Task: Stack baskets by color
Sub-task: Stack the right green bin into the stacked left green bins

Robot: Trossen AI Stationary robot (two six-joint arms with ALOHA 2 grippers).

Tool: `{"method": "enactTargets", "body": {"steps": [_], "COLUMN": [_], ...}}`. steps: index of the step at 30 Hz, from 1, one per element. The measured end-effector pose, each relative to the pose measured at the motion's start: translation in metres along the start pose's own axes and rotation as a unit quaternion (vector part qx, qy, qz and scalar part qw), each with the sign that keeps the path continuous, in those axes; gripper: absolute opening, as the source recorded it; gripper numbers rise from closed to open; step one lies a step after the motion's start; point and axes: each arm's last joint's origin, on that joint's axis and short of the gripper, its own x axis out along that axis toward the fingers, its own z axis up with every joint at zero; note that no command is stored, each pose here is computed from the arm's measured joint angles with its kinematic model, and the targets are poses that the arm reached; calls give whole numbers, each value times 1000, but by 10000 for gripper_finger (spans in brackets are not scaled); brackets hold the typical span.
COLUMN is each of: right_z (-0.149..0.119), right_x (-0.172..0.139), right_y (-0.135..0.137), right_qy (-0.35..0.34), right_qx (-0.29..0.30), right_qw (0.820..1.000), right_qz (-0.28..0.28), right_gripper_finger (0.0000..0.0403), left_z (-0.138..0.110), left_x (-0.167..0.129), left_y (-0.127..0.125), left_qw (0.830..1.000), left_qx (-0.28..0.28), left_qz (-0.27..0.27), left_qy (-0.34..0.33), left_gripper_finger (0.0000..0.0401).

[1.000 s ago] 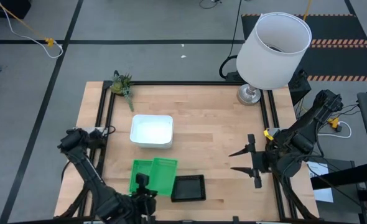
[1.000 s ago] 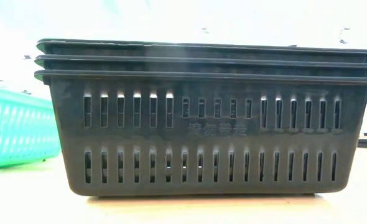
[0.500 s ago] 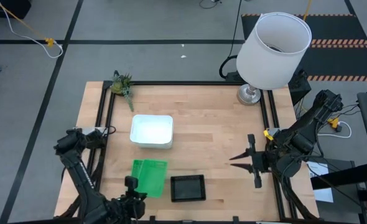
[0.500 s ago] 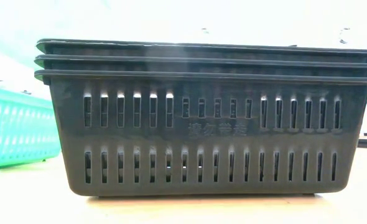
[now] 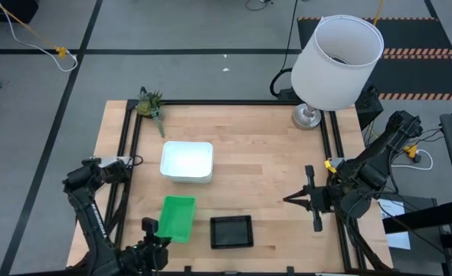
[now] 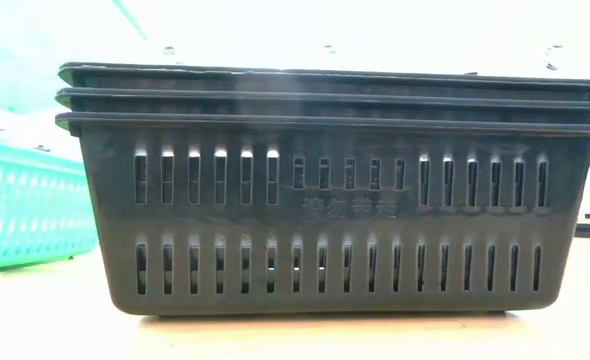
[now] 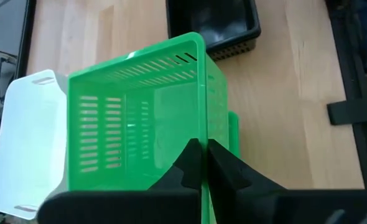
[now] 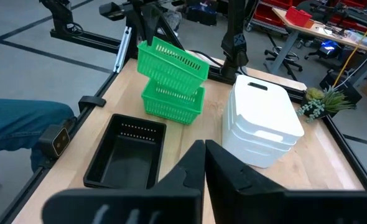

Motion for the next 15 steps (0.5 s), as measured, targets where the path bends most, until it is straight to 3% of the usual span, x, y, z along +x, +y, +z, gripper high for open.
{"method": "enactTargets", "body": {"steps": [15], "right_z": [0], "right_x": [0], "right_y": [0], "right_qy": [0], "right_qx": [0], "right_qw": [1000], "right_qz": [0], "right_gripper_finger": [6], "left_z": [-15], "left_x": [13], "left_y": [-5], "left_qw": [999], "left_qx": [-24], "left_qz": [21], "left_qy": [13], "left_gripper_finger": [14]}}
